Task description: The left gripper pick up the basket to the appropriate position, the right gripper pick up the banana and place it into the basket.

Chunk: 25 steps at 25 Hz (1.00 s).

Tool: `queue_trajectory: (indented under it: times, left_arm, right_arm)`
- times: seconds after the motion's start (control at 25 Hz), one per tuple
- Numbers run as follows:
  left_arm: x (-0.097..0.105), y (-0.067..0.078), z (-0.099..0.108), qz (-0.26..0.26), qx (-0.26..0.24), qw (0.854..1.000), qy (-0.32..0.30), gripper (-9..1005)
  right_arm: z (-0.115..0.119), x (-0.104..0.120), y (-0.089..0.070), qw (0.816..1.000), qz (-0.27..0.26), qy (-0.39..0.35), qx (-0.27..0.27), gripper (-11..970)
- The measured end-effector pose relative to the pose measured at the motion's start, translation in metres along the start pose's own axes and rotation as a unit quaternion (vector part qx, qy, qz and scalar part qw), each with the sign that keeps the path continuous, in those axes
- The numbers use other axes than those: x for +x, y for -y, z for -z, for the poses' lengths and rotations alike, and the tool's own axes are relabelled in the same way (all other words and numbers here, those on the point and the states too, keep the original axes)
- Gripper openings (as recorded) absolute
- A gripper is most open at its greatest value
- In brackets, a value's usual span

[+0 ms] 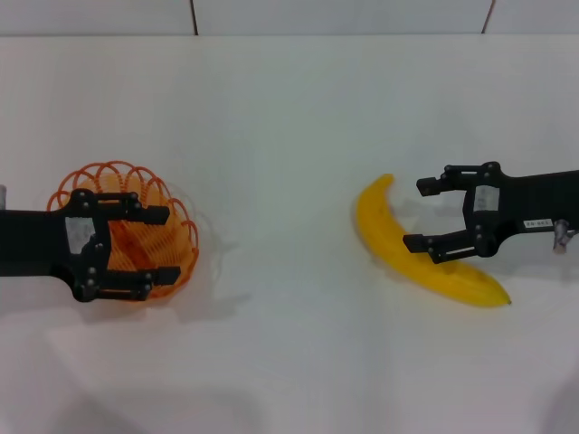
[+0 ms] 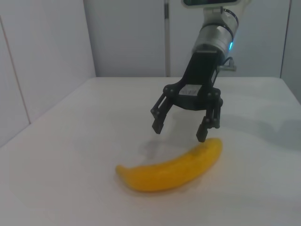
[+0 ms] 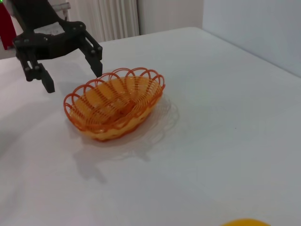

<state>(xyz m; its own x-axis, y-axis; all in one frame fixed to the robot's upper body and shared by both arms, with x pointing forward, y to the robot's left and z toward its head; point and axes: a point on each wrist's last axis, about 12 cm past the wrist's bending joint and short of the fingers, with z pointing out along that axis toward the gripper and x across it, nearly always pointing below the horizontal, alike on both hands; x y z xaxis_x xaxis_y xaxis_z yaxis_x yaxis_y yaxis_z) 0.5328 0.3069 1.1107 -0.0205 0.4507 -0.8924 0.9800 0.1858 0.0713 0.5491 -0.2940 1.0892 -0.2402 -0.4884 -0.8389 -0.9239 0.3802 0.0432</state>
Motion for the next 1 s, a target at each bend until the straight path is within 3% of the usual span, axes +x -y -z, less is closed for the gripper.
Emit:
queue_trajectory:
  times: [0.6,1.0]
  left_arm:
    - [-0.003,0.002,0.000,-0.003,-0.020,1.000,0.019,753]
    - [-0.011,-0.013,0.024,0.081,-0.094,0.991,0.059,753]
  right_arm:
    - [0.000,0.000,0.000,1.000,-0.001,0.000,-0.001,887]
    - [-0.001,-0.001,0.000,1.000,0.000,0.000,-0.002,884]
